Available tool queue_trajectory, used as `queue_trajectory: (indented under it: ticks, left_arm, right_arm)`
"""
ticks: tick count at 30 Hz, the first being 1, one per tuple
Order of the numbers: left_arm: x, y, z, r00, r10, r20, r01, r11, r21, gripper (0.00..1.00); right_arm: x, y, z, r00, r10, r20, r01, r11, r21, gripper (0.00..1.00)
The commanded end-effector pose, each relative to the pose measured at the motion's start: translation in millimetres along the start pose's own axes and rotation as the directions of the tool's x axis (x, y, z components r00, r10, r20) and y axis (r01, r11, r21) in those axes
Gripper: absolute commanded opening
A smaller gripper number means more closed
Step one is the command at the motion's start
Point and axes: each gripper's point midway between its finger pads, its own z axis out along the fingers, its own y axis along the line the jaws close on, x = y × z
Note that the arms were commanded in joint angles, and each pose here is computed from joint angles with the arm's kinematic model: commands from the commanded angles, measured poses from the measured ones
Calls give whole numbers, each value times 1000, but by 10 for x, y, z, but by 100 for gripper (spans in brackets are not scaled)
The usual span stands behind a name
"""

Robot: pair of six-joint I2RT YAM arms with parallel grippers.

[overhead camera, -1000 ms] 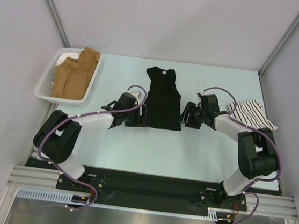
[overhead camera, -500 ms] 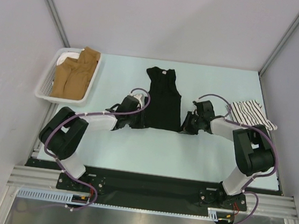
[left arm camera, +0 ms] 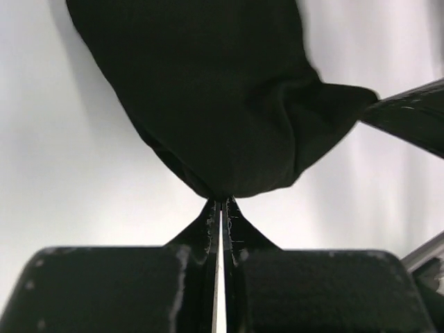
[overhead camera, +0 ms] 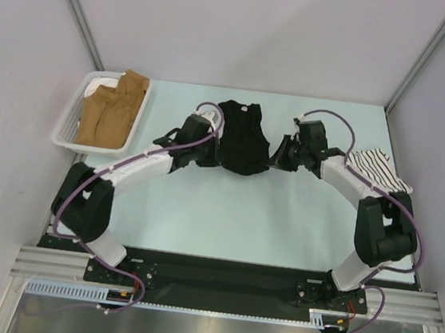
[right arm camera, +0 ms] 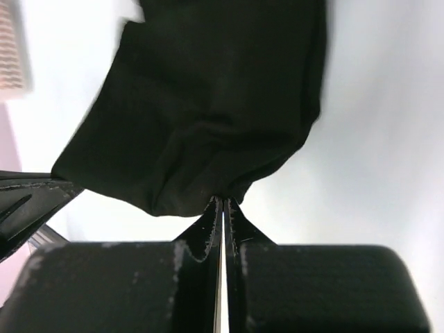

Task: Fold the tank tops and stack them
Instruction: Fold the tank top

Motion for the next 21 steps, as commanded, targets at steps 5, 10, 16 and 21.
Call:
queue_trajectory:
  ticks: [5, 10, 16, 21]
  left_arm:
    - [576, 88, -303, 998, -20, -63, 22, 1000, 19, 0]
    - [1462, 240, -253, 980, -52, -191, 53, 999, 0, 1]
    - [1796, 359, -431, 975, -62, -216, 58, 998, -23, 0]
    - [1958, 331, -529, 968, -65, -242, 65, 998, -7, 1]
  right_arm:
    - [874, -296, -199, 994, 27, -105, -22, 999, 48, 0]
    - [1323, -422, -349, 991, 66, -113, -60, 997, 58, 0]
    - [1462, -353, -581, 995, 13, -102, -3, 996, 93, 0]
    - [1702, -367, -658, 990, 14, -137, 1, 994, 108, 0]
